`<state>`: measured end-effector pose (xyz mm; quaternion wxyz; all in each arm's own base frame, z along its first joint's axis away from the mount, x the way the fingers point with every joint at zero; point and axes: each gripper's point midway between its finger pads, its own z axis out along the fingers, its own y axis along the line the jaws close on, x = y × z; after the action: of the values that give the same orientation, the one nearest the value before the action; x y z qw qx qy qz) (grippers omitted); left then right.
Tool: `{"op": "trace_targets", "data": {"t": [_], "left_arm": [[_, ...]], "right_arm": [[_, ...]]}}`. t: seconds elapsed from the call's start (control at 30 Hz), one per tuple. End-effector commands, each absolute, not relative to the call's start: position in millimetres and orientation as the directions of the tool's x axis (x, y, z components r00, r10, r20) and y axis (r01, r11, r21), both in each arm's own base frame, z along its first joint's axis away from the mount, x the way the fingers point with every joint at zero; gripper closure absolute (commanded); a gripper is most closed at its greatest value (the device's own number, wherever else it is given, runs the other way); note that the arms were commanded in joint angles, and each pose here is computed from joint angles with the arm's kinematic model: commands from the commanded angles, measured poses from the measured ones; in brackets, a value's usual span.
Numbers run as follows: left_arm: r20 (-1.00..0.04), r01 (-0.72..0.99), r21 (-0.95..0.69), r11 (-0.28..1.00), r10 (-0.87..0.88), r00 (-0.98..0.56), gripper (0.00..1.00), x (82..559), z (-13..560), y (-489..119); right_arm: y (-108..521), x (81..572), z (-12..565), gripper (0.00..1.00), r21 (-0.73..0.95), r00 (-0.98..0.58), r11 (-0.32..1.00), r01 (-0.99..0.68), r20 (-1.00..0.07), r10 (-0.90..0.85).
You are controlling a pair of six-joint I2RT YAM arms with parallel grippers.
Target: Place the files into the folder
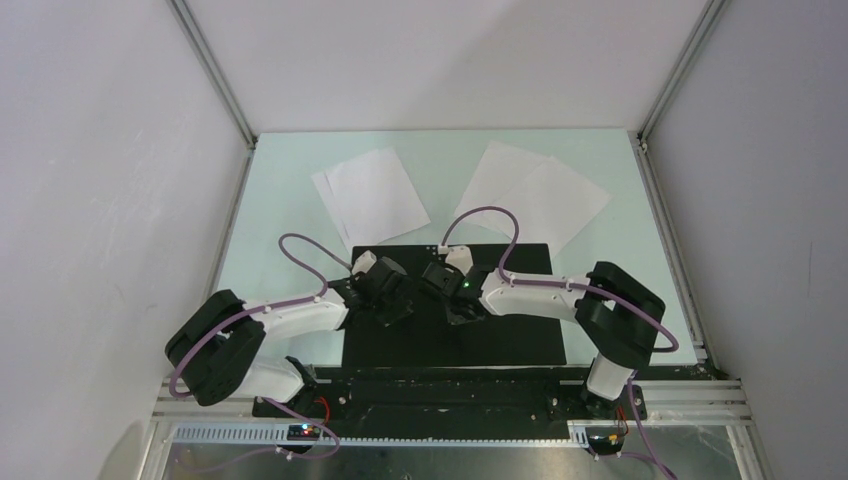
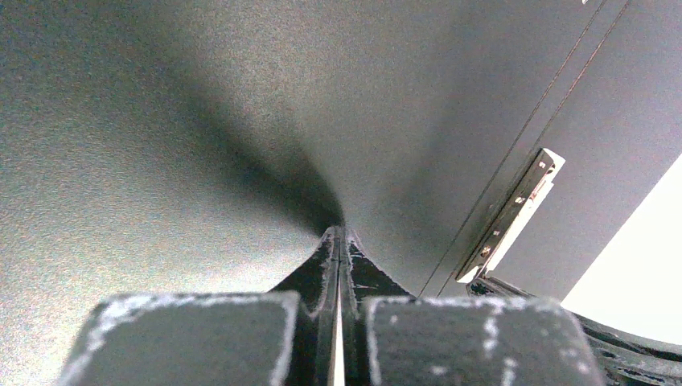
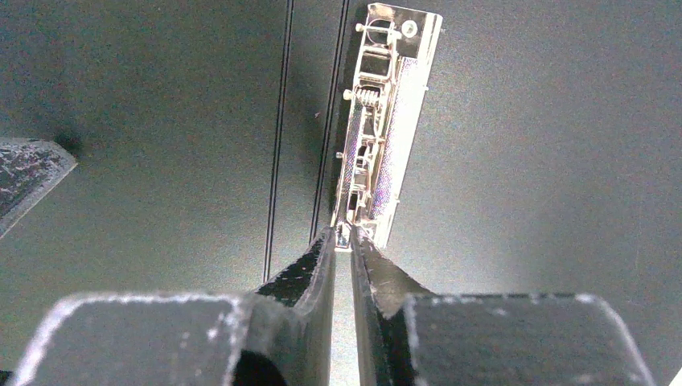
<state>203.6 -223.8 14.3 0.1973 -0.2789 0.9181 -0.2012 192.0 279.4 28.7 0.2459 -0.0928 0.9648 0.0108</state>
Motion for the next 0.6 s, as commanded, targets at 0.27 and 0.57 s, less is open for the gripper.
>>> {"op": "trace_targets", "data": {"t": [0.27,0.57], "left_arm": [[-0.236,-0.494,-0.323,0.808,-0.574,-0.784,1.0,180.0,-22.3,-187.9],[-0.223,-0.509,-0.297,0.808,-0.577,-0.785,1.0,179.7,-28.9,-177.1]], "right_arm": [[270.6,190.3,9.2,0.88,-0.129,-0.864,0.975,-0.179,-0.453,-0.219],[256.5,181.8,-7.0,0.89,-0.209,-0.875,0.963,-0.172,-0.417,-0.247]]}}
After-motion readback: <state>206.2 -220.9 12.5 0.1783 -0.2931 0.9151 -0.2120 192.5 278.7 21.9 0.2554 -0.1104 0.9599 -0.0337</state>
